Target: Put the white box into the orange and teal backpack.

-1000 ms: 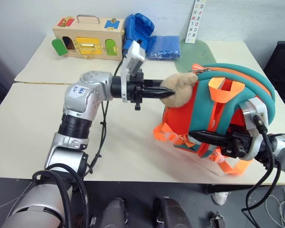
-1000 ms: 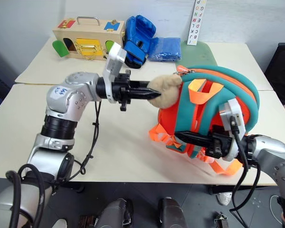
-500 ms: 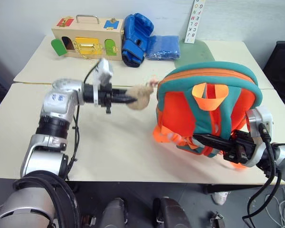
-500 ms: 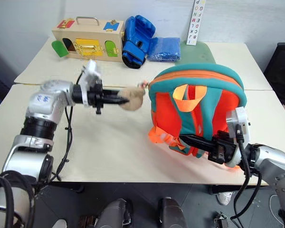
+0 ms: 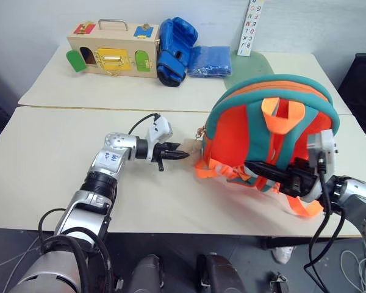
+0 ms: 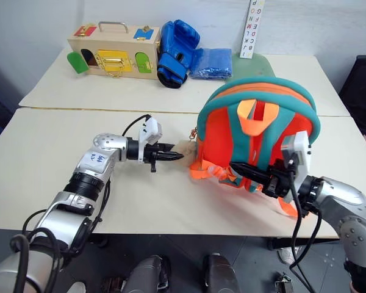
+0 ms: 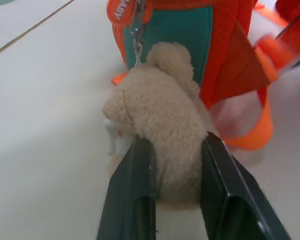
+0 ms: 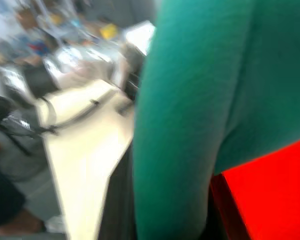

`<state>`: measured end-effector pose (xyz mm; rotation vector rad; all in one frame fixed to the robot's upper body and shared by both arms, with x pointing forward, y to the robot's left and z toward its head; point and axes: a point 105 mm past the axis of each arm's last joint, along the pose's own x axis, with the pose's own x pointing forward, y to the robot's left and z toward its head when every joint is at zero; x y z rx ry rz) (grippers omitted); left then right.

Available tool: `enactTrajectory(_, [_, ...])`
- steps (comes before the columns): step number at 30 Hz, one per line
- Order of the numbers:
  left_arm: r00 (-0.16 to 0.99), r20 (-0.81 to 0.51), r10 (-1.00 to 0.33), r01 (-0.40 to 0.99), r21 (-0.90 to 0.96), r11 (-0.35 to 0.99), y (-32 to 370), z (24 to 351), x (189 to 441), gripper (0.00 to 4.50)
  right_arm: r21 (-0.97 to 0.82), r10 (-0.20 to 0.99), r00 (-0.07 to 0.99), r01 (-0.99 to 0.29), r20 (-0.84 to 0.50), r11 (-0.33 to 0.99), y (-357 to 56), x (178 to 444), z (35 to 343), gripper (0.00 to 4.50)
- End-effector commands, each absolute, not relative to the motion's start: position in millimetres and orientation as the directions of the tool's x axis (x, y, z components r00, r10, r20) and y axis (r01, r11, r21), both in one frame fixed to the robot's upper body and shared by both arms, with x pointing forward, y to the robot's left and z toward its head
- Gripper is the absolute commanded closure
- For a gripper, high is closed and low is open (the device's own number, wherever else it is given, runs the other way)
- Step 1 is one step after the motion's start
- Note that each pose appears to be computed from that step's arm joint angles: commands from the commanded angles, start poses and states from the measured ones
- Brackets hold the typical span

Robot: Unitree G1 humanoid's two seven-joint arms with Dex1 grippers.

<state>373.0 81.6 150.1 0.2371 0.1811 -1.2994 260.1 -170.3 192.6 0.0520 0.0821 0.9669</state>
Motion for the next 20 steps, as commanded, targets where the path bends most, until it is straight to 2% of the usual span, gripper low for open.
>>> enactTrajectory(1, [0.291, -0.195, -0.937, 0.957, 0.057, 0.285, 108, 175, 363, 2.18, -0.003, 0.793, 0.605, -0.795, -0.069, 0.606, -190, 259, 200, 2.54])
enactTrajectory(4, [0.337, -0.16, -0.928, 0.941, 0.022, 0.338, 139, 189, 348, 1.2, -0.044, 0.751, 0.652, -0.757, -0.102, 0.651, -222, 250, 208, 1.5])
enactTrajectory(8, [0.408, -0.146, -0.901, 0.91, -0.012, 0.414, 196, 219, 314, 0.0, -0.049, 0.708, 0.69, -0.721, -0.153, 0.691, -277, 220, 231, 0.1])
enactTrajectory(12, [0.52, -0.091, -0.849, 0.853, 0.016, 0.521, 233, 260, 300, 0.0, -0.011, 0.663, 0.733, -0.672, -0.15, 0.741, -319, 201, 257, 0.03])
enactTrajectory(15, [0.565, -0.009, -0.825, 0.824, 0.058, 0.564, 245, 291, 292, 0.0, -0.009, 0.595, 0.799, -0.598, -0.091, 0.802, -349, 203, 275, 0.03])
enactTrajectory(20, [0.585, -0.015, -0.811, 0.809, 0.088, 0.582, 227, 277, 296, 0.0, 0.012, 0.559, 0.825, -0.56, -0.081, 0.828, -357, 219, 261, 0.03])
